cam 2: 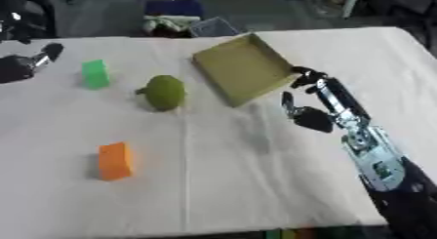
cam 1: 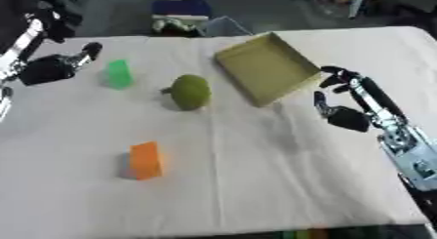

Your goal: Pick up objects on the table and place them in the box.

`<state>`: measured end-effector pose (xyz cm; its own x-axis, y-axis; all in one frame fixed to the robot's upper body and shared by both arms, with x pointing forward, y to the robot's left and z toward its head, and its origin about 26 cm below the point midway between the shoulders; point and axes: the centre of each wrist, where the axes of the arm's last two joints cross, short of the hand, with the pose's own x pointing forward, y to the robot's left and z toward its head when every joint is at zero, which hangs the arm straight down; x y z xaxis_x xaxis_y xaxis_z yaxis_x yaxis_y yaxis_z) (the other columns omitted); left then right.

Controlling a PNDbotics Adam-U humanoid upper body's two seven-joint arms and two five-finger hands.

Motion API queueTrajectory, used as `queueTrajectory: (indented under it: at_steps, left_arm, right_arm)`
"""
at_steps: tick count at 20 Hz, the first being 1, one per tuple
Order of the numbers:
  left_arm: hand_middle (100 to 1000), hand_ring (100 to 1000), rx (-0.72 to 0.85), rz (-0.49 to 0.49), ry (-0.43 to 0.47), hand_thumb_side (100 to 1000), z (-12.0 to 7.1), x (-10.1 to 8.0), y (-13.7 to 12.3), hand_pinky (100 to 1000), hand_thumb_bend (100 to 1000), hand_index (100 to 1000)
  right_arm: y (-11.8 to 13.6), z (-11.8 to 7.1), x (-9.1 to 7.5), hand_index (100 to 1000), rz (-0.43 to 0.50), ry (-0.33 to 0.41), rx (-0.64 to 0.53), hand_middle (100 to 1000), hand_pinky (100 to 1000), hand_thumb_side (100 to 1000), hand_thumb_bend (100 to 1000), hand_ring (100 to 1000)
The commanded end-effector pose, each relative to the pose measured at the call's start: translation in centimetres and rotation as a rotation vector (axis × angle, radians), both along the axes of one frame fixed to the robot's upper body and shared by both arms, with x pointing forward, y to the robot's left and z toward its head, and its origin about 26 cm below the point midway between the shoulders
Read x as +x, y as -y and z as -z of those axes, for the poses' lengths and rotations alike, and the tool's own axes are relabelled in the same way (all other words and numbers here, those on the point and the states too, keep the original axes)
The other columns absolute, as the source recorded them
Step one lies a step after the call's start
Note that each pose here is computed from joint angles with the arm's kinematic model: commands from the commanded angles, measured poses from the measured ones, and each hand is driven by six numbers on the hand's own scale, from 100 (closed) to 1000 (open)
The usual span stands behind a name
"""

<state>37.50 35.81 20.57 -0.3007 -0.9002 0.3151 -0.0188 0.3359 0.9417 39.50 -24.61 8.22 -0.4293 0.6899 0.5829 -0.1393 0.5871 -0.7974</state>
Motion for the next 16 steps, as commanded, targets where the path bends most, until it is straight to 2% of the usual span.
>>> queueTrajectory:
  at_steps: [1,7,15,16]
  left_arm:
    - [761,754,0.130,-0.035,-0.037,572,-1.5,0.7,-1.9,738,429,863]
    - [776,765,0.182,-0.106,-0.153,560,-0.9,3.5,-1.8,748,455,871]
    - [759,750,0.169,-0.223,-0.176,538,0.9,6.9,-0.5,738,468,866]
    - [759,750,0.171,-0.238,-0.174,556,1.3,7.2,-0.5,737,452,865]
  right_arm:
    - [-0.2,-1.1,0.3,928,-0.015,0.033,0.001,664,758,410,100,817]
    - [-0.4,-0.9,0.2,929,-0.023,0.028,0.003,663,758,411,100,817]
    - [-1.0,-0.9,0.2,929,-0.048,0.025,0.014,661,758,420,100,817]
    - [-1.1,-0.9,0.2,929,-0.051,0.024,0.016,661,757,422,100,817]
